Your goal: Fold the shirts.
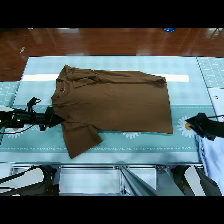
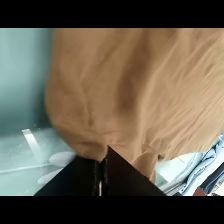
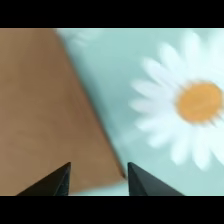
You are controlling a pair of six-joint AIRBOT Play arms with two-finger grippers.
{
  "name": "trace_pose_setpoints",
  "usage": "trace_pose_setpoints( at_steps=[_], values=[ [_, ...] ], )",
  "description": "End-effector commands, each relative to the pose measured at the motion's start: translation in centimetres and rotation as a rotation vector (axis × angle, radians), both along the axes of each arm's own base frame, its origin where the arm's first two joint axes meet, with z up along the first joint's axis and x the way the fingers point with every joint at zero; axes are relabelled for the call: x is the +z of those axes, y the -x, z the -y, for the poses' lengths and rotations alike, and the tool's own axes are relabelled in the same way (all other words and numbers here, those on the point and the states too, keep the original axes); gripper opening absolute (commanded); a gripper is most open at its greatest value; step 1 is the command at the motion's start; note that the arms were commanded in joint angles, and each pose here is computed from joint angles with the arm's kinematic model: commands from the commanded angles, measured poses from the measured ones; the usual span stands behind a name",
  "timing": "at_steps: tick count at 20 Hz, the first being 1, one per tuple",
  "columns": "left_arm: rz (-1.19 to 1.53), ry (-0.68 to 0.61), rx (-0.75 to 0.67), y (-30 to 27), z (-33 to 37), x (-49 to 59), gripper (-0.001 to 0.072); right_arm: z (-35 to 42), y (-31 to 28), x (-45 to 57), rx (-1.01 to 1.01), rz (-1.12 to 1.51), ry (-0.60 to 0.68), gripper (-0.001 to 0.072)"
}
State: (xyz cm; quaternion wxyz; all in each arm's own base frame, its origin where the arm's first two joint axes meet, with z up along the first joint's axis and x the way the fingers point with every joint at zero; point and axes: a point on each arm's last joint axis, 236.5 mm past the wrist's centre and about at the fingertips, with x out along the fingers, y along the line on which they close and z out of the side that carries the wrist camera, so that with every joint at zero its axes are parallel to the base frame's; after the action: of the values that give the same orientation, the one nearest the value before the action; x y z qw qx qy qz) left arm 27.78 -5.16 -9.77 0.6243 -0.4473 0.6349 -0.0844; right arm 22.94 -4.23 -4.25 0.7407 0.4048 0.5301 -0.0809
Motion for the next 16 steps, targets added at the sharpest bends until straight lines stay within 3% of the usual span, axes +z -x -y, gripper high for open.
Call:
trace_pose_setpoints(
  at_steps=[1, 7, 16],
  values=[
    [0.018, -0.002, -0.011, -0.5, 0.2, 0.2, 0.0021, -1.8, 3.3, -2.7, 0.000, -0.135, -0.080, 0.0412],
    [0.023, -0.003, -0.017, -0.5, 0.2, 0.2, 0.0021, -6.2, 3.9, -5.3, 0.110, -0.235, -0.278, 0.0412],
    [0.032, -0.019, -0.008, -0.9, 0.0, 0.0, 0.0021, -6.8, -2.9, -6.4, -0.035, -0.070, -0.399, 0.0392]
  ],
)
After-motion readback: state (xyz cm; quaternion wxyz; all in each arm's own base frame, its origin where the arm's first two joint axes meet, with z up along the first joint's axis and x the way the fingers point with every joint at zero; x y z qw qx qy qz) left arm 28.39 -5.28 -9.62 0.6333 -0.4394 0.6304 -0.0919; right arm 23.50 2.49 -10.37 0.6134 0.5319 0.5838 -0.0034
